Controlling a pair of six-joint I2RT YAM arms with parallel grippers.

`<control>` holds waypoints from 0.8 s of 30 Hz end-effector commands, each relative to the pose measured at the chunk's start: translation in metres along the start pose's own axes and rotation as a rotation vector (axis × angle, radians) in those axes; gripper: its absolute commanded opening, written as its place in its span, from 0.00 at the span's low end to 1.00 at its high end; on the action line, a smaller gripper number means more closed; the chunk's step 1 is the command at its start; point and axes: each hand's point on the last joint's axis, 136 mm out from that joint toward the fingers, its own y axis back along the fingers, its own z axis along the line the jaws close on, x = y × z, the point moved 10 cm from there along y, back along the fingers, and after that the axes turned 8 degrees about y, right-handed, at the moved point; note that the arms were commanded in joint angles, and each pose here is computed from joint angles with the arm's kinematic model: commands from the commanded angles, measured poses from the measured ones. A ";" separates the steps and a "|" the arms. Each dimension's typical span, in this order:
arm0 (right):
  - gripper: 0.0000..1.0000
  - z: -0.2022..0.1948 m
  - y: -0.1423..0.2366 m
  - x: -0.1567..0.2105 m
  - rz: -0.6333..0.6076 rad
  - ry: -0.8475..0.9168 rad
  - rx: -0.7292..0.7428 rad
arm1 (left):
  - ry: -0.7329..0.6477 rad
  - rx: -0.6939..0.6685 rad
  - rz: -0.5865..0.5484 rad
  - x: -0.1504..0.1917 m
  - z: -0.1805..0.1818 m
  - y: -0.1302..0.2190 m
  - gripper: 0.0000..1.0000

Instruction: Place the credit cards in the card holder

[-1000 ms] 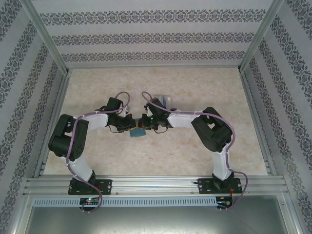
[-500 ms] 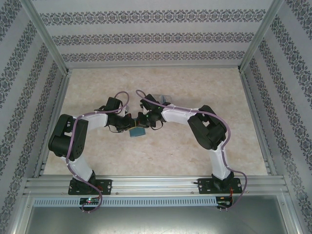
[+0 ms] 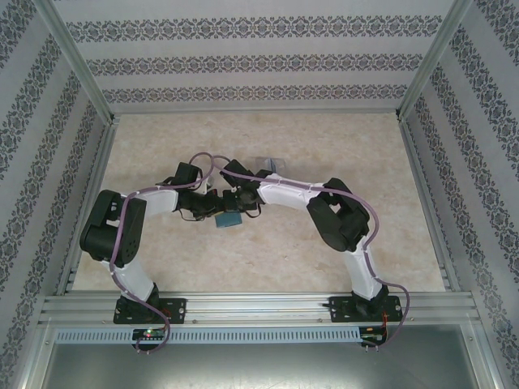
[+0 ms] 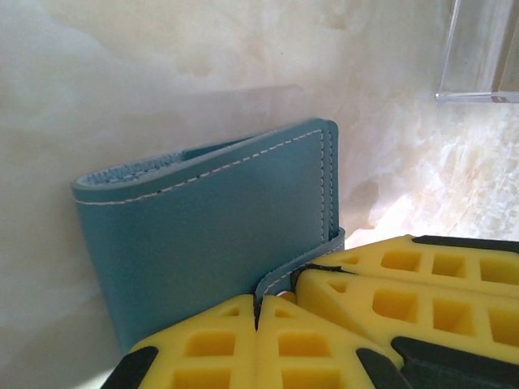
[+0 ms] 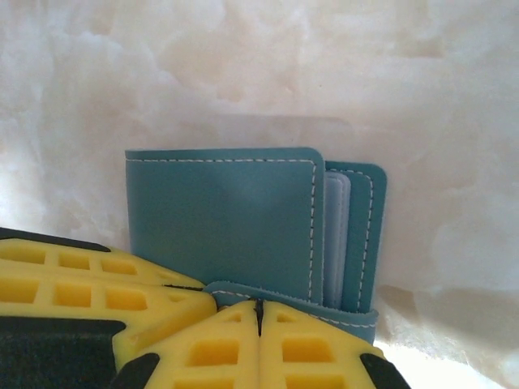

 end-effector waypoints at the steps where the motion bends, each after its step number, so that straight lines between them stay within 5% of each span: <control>1: 0.01 -0.029 -0.024 0.036 0.093 0.027 0.167 | 0.013 -0.026 -0.045 0.002 0.004 0.010 0.15; 10: 0.15 -0.011 0.102 0.010 -0.292 0.056 0.031 | -0.052 -0.046 -0.216 0.008 -0.029 0.077 0.25; 15: 0.29 -0.031 0.175 0.018 -0.548 0.071 0.114 | -0.111 -0.192 -0.379 0.017 -0.042 0.126 0.46; 17: 0.41 -0.045 0.202 0.028 -0.676 0.086 0.169 | -0.129 -0.254 -0.477 0.022 -0.043 0.144 0.70; 18: 0.59 -0.052 0.214 0.033 -0.741 0.104 0.202 | -0.143 -0.281 -0.540 0.025 -0.042 0.154 0.85; 19: 0.97 -0.061 0.226 0.040 -0.799 0.119 0.246 | -0.163 -0.300 -0.593 0.028 -0.041 0.160 0.91; 21: 0.98 -0.078 0.247 0.053 -0.886 0.110 0.357 | -0.186 -0.342 -0.679 0.032 -0.039 0.170 1.00; 24: 0.98 -0.108 0.265 0.074 -0.984 0.062 0.507 | -0.225 -0.406 -0.798 0.039 -0.033 0.180 1.00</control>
